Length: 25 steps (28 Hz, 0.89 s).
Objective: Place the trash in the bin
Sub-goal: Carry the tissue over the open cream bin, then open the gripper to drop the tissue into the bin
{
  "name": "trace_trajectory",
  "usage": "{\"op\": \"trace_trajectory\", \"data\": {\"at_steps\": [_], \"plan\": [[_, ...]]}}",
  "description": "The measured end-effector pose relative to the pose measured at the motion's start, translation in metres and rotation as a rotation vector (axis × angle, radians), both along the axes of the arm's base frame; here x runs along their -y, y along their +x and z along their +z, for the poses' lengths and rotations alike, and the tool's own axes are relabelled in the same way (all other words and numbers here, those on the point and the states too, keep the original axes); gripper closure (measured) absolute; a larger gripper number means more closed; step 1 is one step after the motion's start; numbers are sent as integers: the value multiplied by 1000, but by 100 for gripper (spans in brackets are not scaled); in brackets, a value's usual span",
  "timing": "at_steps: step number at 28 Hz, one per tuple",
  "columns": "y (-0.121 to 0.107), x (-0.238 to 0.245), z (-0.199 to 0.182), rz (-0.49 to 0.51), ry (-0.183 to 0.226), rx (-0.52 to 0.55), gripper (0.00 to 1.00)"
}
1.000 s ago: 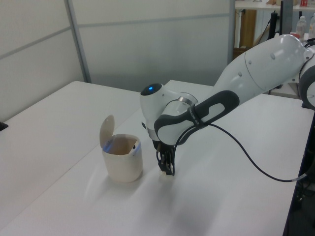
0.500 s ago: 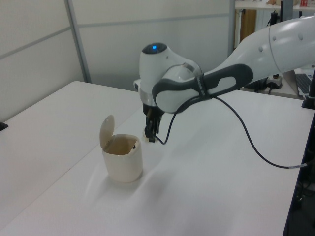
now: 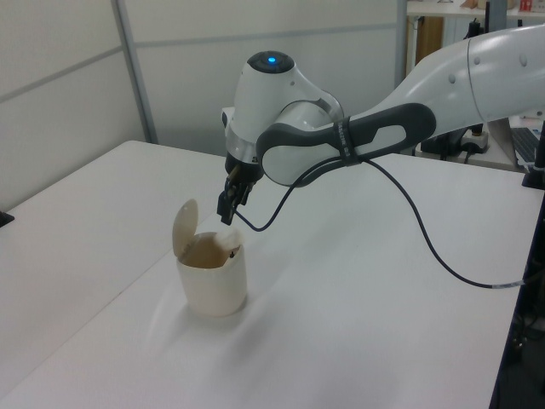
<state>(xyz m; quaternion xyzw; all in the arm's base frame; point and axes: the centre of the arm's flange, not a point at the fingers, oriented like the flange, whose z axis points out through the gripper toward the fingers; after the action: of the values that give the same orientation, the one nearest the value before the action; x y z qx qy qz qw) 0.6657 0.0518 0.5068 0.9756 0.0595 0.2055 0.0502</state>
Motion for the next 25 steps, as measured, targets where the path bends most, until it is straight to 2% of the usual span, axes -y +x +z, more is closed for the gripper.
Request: {"op": "trace_trajectory", "data": {"at_steps": [1, 3, 4, 8, 11, 17, 21, 25], "plan": [[1, -1, -2, -13, 8, 4, 26], [3, -1, -5, -24, 13, 4, 21], [3, -1, -7, -28, 15, 3, 14], [3, -1, -7, -43, 21, 3, 0], [1, 0, -9, -58, 22, -22, 0], [-12, 7, -10, -94, 2, -147, 0], [-28, 16, 4, -123, -9, -223, 0], [-47, 22, 29, -153, 10, -267, 0]]}}
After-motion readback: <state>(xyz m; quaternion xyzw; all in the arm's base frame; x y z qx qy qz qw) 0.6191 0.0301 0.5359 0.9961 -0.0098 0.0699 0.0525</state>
